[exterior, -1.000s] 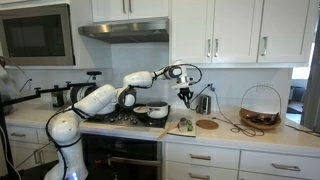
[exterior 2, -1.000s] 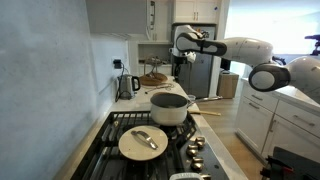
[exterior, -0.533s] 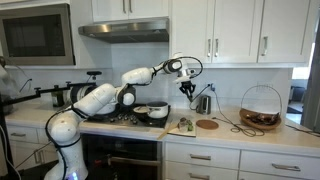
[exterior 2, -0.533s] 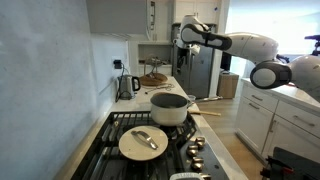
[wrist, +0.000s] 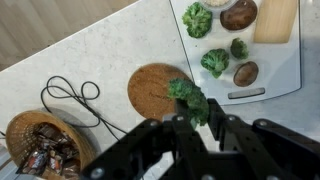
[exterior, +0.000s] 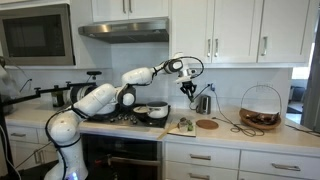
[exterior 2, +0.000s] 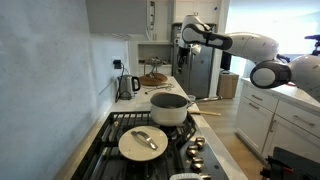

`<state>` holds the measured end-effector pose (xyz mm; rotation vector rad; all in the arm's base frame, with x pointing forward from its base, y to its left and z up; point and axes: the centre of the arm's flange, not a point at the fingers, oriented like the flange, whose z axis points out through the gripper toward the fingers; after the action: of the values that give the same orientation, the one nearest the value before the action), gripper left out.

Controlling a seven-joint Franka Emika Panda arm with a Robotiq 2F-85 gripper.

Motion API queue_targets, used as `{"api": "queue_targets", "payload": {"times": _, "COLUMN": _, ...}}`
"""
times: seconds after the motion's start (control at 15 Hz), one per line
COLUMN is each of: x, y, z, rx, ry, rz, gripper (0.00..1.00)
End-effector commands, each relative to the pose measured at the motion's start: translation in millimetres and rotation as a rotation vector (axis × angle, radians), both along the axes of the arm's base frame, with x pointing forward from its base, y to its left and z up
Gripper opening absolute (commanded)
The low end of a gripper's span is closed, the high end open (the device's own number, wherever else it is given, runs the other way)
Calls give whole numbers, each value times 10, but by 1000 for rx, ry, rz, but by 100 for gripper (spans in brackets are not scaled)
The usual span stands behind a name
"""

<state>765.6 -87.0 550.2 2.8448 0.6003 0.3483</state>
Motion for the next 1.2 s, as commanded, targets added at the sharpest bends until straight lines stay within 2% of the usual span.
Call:
{"api": "queue_targets", "payload": {"times": 0.0, "x": -5, "y": 186, "z": 45, "rx": -25, "ry": -1, "rz": 40, "gripper": 7}}
{"api": "queue_targets", "payload": {"times": 0.53, "x": -245, "y": 1168, "z": 247, "rx": -120, "ry": -33, "rz": 249, "gripper": 7}}
{"api": "queue_targets", "payload": {"times": 1.13, "x": -750, "y": 1830, "z": 471, "rx": -91, "ry": 0, "rz": 480, "gripper": 7}}
